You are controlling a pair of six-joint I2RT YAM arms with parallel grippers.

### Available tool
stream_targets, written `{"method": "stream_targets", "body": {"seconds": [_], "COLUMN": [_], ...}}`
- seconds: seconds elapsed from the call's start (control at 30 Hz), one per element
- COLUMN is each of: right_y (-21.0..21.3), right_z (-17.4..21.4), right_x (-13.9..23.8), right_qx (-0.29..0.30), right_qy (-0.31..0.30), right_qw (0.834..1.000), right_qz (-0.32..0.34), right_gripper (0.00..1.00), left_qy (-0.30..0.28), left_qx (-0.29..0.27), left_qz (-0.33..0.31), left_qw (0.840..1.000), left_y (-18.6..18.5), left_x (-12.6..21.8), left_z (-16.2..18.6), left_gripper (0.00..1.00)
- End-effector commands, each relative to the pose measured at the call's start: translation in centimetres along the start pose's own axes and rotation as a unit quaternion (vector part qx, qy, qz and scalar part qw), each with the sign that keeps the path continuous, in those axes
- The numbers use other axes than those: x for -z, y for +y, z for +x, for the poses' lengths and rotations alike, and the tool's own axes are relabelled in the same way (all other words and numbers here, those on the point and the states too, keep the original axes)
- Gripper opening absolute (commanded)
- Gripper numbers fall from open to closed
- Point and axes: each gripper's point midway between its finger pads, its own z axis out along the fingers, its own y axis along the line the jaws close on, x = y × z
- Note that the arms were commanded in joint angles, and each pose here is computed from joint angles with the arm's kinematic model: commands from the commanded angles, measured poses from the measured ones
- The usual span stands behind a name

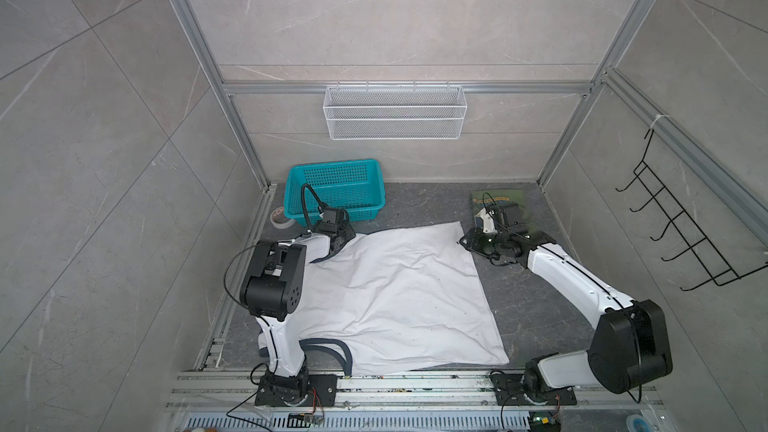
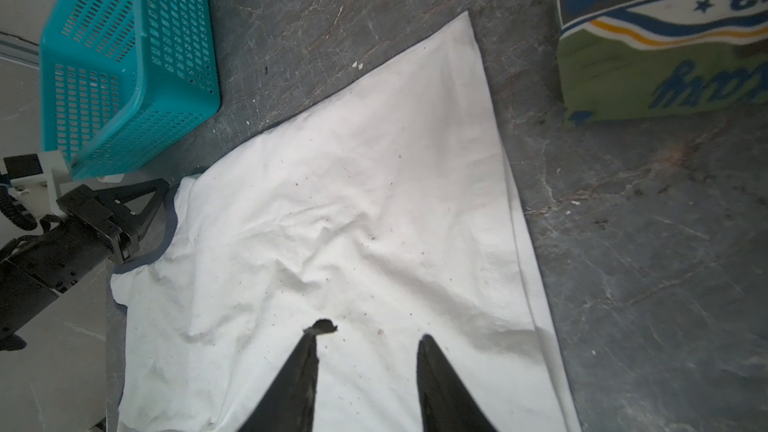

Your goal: Fold and stack the tank tops

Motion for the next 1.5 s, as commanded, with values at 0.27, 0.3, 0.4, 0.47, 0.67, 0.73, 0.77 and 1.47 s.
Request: {"method": "stream_targets", "body": {"seconds": [0.27,0.3,0.4,0.47,0.67,0.73,0.77,1.47], "right_y": [0.0,-0.3,-0.9,-0.9,-0.9,-0.8,-0.9,-0.2], "right_z": [-4.4,-4.8,-5.4,-5.4,-4.0,-3.6,-3.4,-2.6], "right_x": [-2.9,-3.8,-5.9,-6.6,-5.8,-5.0,-4.6,0.2], "right_qx": [0.014,0.014,0.008,0.003,0.0,0.005,0.008,0.022], "right_qy": [-0.007,-0.002,0.012,0.018,0.022,0.019,0.019,-0.004], "right_qw": [0.999,0.999,0.998,0.998,0.999,0.999,0.999,1.0], "right_qz": [0.038,0.048,0.064,0.06,0.046,0.044,0.043,0.021], "right_gripper": [0.42,0.42,0.42,0.42,0.42,0.42,0.42,0.43], "left_qy": [-0.065,-0.068,-0.063,-0.055,-0.027,-0.026,-0.022,0.011], "left_qx": [0.015,0.013,0.008,-0.004,-0.042,-0.048,-0.053,-0.052], "left_qz": [0.062,0.064,0.047,0.035,-0.011,-0.019,-0.023,-0.039], "left_qw": [0.996,0.996,0.997,0.998,0.999,0.998,0.998,0.998], "left_y": [-2.8,-2.9,-2.4,-2.1,-0.9,-0.7,-0.6,-0.2], "left_x": [6.1,6.5,6.8,6.4,3.8,3.0,2.5,-0.8], "left_z": [-2.2,-2.2,-1.6,-1.4,-0.7,-0.8,-0.8,0.5], "left_gripper": [0.0,0.0,0.0,0.09,0.41,0.48,0.49,0.08]}}
